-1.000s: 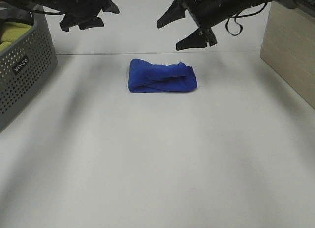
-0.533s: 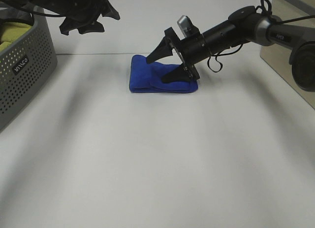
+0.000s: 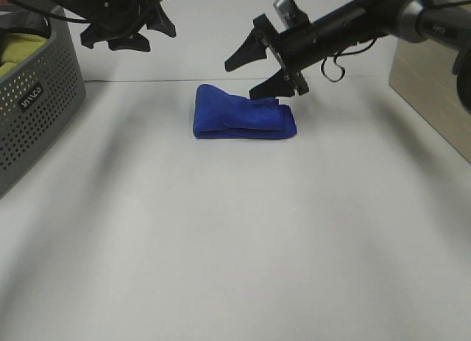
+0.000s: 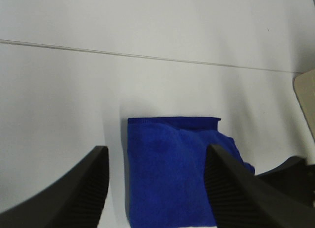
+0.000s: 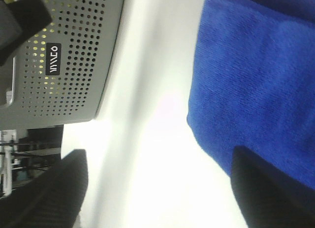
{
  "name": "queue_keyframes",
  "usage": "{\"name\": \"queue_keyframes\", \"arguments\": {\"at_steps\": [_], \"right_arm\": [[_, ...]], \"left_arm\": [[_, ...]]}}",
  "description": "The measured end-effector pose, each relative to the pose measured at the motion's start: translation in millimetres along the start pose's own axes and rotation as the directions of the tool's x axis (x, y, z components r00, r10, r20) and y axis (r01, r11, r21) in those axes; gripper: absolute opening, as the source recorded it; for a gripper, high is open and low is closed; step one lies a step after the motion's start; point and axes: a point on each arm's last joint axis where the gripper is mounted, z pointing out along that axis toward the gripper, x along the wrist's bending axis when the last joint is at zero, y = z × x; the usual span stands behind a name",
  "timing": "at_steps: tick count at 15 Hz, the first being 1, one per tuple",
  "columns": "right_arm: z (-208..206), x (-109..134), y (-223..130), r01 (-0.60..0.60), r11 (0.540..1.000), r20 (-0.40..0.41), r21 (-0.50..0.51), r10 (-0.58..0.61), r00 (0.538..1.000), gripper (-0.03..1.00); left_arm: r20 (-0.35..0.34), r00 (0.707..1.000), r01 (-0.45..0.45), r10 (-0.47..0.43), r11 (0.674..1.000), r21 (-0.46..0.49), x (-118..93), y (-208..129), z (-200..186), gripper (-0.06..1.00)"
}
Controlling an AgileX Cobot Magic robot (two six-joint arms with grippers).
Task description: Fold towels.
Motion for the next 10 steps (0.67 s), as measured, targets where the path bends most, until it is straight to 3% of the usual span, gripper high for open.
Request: {"name": "queue_keyframes", "arguments": {"at_steps": [2,4,8,10], "right_arm": [[-22,20,4,0.044,0.999,0.085,-0.015,-0.043,0.995,0.75],[-59,45,6,0.085,0.996,0.279,-0.036,-0.072,0.957,0.75],[-105,82,-6,0.142,0.988,0.413,-0.06,-0.105,0.905,0.75],[-126,100,-24,0.157,0.987,0.462,-0.046,-0.119,0.879,0.75]], "left_arm": [[-0.018,0.997,-0.071,0.072,0.997,0.043,-9,2,-20,0.56],[-0.041,0.989,-0.139,0.143,0.985,0.098,-17,3,-41,0.56],[-0.098,0.97,-0.196,0.222,0.954,0.226,-28,-1,-81,0.56],[-0.138,0.95,-0.239,0.28,0.938,0.252,-43,2,-127,0.56]]}}
